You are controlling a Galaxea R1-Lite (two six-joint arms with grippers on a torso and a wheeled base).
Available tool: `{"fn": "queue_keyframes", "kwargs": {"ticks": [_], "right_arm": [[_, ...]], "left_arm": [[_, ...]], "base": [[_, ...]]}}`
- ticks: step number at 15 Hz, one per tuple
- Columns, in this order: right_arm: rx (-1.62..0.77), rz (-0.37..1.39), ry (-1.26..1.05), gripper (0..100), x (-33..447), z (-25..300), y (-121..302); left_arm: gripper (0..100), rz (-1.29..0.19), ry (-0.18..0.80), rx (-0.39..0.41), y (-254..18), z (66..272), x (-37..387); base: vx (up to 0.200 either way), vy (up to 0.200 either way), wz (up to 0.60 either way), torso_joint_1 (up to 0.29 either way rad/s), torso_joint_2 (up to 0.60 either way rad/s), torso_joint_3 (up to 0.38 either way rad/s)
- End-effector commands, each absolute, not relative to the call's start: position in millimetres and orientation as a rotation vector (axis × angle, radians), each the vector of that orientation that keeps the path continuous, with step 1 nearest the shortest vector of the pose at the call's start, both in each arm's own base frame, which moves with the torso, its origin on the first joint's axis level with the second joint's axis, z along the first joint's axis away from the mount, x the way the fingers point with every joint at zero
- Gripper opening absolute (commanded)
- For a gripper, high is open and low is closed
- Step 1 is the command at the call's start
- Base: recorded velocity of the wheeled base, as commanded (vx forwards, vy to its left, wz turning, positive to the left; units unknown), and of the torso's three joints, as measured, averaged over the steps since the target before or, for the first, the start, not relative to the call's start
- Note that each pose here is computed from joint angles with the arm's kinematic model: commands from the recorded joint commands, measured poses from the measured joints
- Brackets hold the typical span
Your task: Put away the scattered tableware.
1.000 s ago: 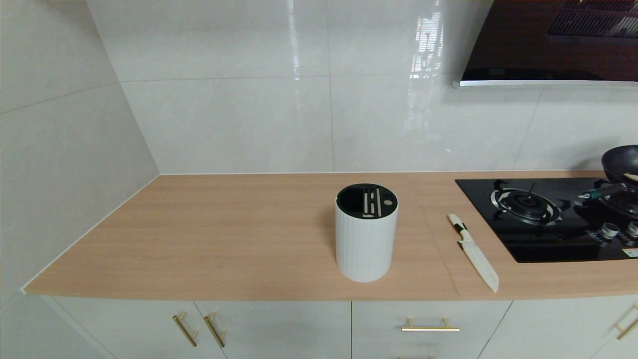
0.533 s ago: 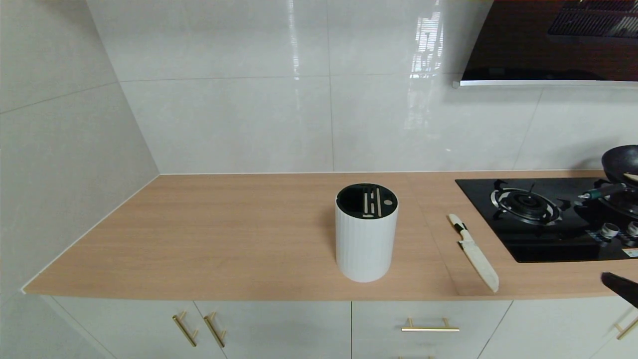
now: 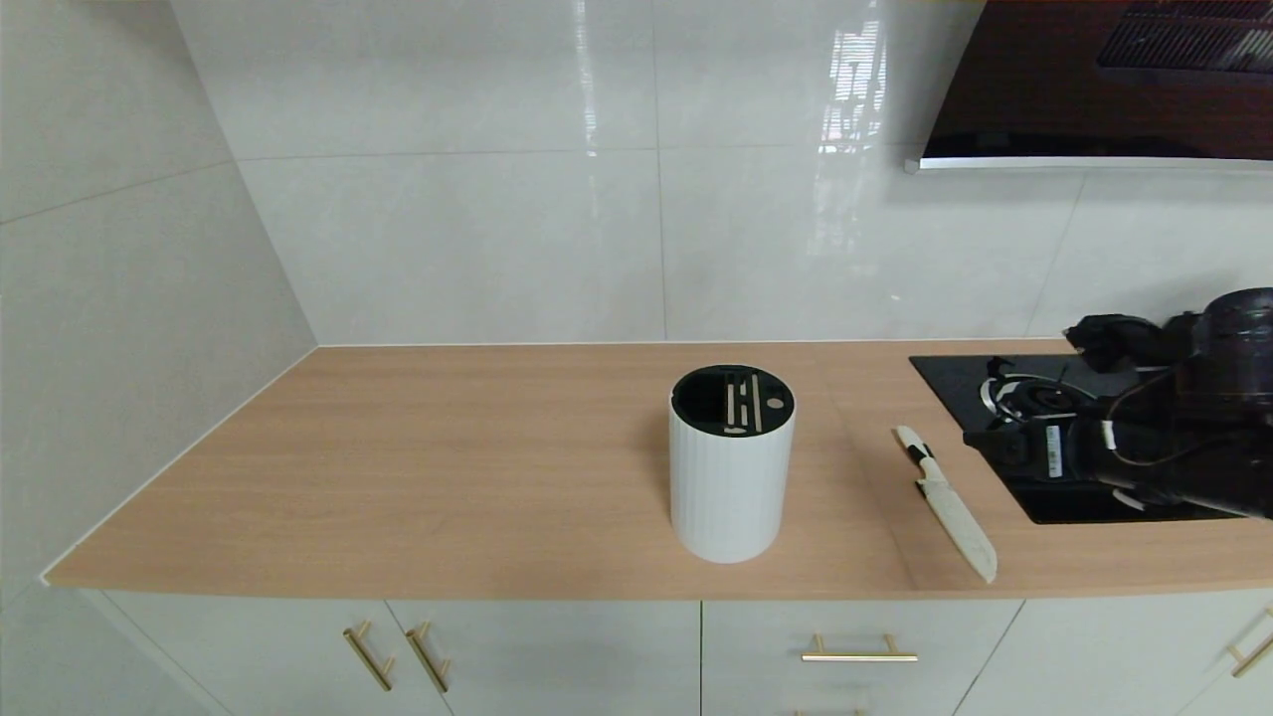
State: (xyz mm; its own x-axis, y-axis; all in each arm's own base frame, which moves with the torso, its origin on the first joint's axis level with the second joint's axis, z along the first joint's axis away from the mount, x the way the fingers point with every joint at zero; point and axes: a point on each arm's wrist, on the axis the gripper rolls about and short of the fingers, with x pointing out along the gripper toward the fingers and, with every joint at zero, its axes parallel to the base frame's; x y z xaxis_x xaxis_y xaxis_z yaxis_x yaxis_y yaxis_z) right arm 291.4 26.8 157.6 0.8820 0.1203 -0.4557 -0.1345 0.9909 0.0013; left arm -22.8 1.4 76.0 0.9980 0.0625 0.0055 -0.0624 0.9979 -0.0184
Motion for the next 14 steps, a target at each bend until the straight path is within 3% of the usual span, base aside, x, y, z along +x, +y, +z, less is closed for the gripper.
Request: {"fn": "queue_keyframes", "kwargs": {"ticks": [1,6,14], "right_arm": [[-0.041,0.130,0.543,100,339.9,104.5,32.1],[-0.071,0.045,0.625,100,382.8,43.5,23.4],[-0.069,0.024,0.668,100,407.3,-5.4,10.2]], "left_arm": [[100,0.063,-0.007,-0.019,1.4,76.1,-22.8],[100,0.063,-0.007,-0.019,1.4,76.1,-22.8],[100,0.063,-0.007,-0.019,1.4,76.1,-22.8]], "base": [[0.000,0.000,0.00,0.000,0.00,0.000],[0.000,0.000,0.00,0.000,0.00,0.000],[0.000,0.000,0.00,0.000,0.00,0.000]]}}
